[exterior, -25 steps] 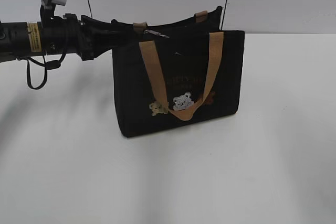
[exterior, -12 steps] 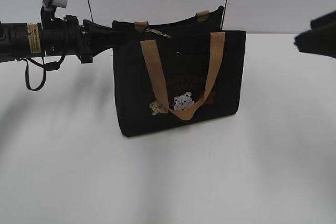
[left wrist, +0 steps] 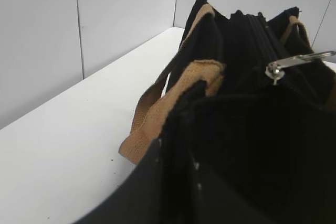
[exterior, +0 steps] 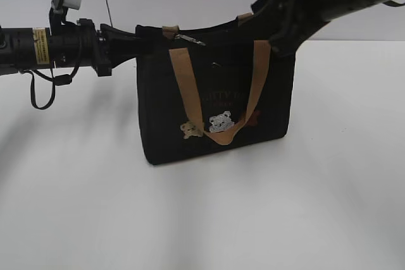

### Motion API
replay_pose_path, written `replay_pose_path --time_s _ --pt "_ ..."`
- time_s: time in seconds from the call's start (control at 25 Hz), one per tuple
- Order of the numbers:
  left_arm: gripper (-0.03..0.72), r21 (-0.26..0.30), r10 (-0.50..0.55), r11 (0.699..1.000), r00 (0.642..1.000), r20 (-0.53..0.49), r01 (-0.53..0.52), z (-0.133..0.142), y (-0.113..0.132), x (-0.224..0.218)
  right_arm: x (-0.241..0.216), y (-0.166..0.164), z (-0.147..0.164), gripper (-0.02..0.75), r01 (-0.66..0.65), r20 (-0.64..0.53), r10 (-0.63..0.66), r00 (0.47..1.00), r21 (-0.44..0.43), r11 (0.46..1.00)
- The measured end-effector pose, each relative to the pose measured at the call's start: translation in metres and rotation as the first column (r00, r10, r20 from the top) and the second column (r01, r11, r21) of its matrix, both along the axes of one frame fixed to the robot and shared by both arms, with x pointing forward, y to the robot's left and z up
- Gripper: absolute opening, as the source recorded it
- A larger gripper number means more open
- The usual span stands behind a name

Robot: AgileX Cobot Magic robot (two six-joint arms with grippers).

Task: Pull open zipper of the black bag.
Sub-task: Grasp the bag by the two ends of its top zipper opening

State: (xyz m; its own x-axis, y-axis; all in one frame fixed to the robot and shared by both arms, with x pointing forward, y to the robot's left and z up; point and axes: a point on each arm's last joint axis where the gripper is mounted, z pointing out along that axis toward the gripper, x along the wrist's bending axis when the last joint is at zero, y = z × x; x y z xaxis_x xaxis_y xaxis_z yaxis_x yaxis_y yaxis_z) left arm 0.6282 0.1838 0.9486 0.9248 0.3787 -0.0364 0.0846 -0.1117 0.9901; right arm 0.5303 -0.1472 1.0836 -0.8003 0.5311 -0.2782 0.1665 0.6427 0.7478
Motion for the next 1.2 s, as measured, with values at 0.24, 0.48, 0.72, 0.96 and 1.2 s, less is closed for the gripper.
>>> replay_pose_path --time_s 0.24,0.48,0.72,0.96,1.2 --pt "0.045 0.0 -0.001 1.0 1.0 0.001 0.001 0.0 0.0 0.0 0.023 0.035 -0.016 0.293 -0.096 0.033 0.098 0.995 -0.064 0.993" --pt "0.045 0.0 -0.001 1.0 1.0 0.002 0.001 0.0 0.0 0.0 0.033 0.056 -0.031 0.293 -0.145 0.043 0.151 0.988 -0.107 0.984" --pt "0.045 0.002 -0.002 1.0 1.0 0.003 0.002 0.001 0.0 0.0 0.036 0.064 -0.046 0.293 -0.177 0.031 0.183 0.983 -0.143 0.974" --pt "0.045 0.001 -0.004 1.0 1.0 0.004 0.004 0.001 0.0 0.0 0.04 0.064 -0.047 0.293 -0.161 0.069 0.173 0.982 -0.154 0.975" --pt "0.045 0.001 -0.005 1.0 1.0 0.004 0.005 0.001 0.0 0.0 0.043 0.065 -0.057 0.293 -0.174 0.059 0.187 0.981 -0.179 0.968"
